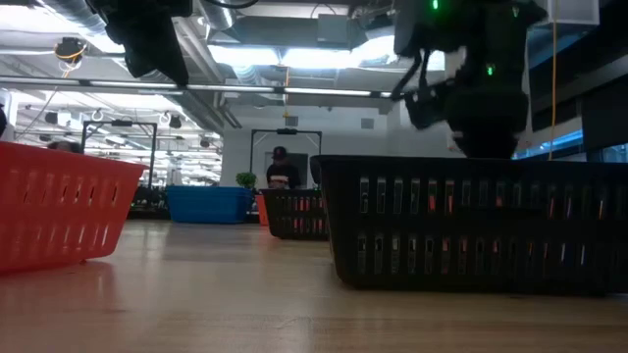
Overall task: Stack baskets by color
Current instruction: Stack the middle orange bin on the top orange bin
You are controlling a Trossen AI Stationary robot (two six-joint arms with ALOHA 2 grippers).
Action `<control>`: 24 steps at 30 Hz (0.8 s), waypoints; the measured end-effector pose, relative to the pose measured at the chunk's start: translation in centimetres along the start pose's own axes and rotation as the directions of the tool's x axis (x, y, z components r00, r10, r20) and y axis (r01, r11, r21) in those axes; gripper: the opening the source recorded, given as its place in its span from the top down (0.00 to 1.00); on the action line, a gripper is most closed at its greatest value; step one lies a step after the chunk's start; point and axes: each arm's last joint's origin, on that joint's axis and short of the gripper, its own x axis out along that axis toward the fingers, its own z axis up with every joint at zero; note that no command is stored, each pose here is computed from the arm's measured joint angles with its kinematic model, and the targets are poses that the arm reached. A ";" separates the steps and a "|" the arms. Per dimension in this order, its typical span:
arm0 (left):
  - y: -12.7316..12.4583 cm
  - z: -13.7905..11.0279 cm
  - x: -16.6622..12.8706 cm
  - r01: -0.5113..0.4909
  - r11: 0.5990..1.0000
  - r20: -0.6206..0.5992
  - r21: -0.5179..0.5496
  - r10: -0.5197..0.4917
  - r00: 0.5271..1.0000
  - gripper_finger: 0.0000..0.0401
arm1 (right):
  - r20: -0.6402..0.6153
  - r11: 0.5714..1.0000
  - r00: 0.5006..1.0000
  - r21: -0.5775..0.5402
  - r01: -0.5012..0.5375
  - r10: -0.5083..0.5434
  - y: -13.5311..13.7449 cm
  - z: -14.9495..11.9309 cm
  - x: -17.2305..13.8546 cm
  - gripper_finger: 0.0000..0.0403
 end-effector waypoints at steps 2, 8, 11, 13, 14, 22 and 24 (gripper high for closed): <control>0.0 0.0 0.0 0.000 1.000 0.000 0.000 0.000 1.000 0.90 | 0.015 0.999 1.000 -0.027 0.024 -0.024 0.2 0.7 -1.8 0.99; 0.0 0.0 0.0 0.000 1.000 0.000 0.000 0.000 1.000 0.90 | 0.235 0.970 0.961 -0.158 0.186 -0.146 0.8 3.6 -8.5 1.00; 0.0 0.0 0.0 0.000 1.000 0.000 0.018 0.000 1.000 0.90 | 0.434 0.924 0.868 -0.168 0.343 -0.243 0.9 5.1 -11.7 1.00; 0.0 0.0 0.0 0.000 0.999 0.000 0.040 0.000 1.000 0.90 | 0.559 0.868 0.753 -0.112 0.483 -0.346 0.8 6.1 -13.4 1.00; 0.0 0.0 0.0 -0.001 0.999 0.000 0.047 0.001 1.000 0.90 | 0.609 0.840 0.690 -0.070 0.538 -0.391 0.7 6.6 -14.2 1.00; 0.2 0.1 0.0 -0.065 0.997 0.029 0.050 0.063 0.998 0.90 | 0.791 0.780 0.463 0.029 0.625 -0.400 -1.7 11.8 -18.1 1.00; 0.2 0.1 0.0 -0.071 0.996 0.032 0.049 0.070 0.997 0.90 | 0.816 0.795 0.453 0.012 0.606 -0.358 -3.0 13.2 -18.1 1.00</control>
